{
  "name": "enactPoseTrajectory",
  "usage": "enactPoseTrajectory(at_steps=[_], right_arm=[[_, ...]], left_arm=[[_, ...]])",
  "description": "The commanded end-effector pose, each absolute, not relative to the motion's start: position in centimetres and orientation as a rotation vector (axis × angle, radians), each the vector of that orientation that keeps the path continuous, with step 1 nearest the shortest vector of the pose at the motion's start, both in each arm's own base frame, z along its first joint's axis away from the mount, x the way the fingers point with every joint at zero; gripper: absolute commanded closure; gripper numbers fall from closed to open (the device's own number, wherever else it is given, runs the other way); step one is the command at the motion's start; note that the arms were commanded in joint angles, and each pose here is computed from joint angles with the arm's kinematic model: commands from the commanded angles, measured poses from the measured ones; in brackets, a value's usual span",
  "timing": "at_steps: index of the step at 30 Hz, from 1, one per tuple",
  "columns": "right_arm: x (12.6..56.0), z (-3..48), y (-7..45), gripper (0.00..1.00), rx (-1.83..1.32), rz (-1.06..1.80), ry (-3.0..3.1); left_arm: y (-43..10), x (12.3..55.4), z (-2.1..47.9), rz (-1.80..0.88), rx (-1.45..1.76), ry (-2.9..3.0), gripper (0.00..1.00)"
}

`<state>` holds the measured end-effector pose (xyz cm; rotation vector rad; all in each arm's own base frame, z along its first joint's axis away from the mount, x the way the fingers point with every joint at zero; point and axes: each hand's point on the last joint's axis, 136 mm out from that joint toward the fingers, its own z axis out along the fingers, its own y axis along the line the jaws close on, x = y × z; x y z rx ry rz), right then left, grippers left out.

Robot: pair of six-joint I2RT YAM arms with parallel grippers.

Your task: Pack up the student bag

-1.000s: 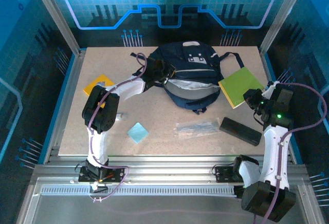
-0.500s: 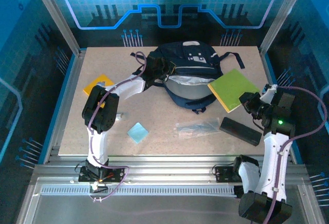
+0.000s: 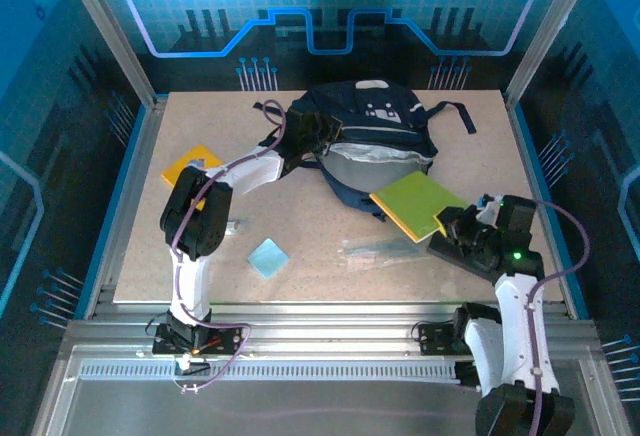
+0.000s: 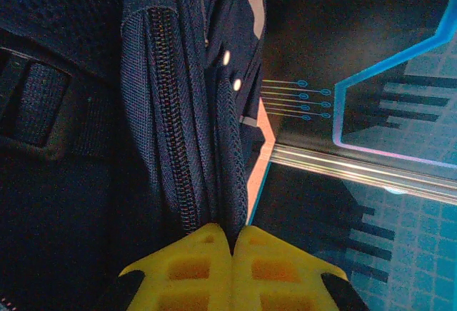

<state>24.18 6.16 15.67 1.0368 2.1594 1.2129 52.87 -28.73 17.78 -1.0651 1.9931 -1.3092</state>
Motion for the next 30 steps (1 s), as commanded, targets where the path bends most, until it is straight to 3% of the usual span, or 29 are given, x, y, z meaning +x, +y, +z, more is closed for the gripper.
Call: enactPoseTrajectory(at_steps=[1, 11, 30], right_arm=[[27.3, 18.4, 6.4, 1.0, 0.977, 1.255, 1.986], [32.6, 17.0, 7.6, 1.0, 1.033, 1.197, 1.874], [45.1, 14.5, 16.4, 1.0, 0.911, 1.286, 1.82]], left_arm=[[-29.0, 52.9, 25.9, -1.491, -0.986, 1.752, 1.0], [-29.3, 50.6, 26.2, -1.538, -0.993, 1.734, 1.0], [-30.0, 49.2, 27.4, -1.619, -1.008, 1.702, 1.0]])
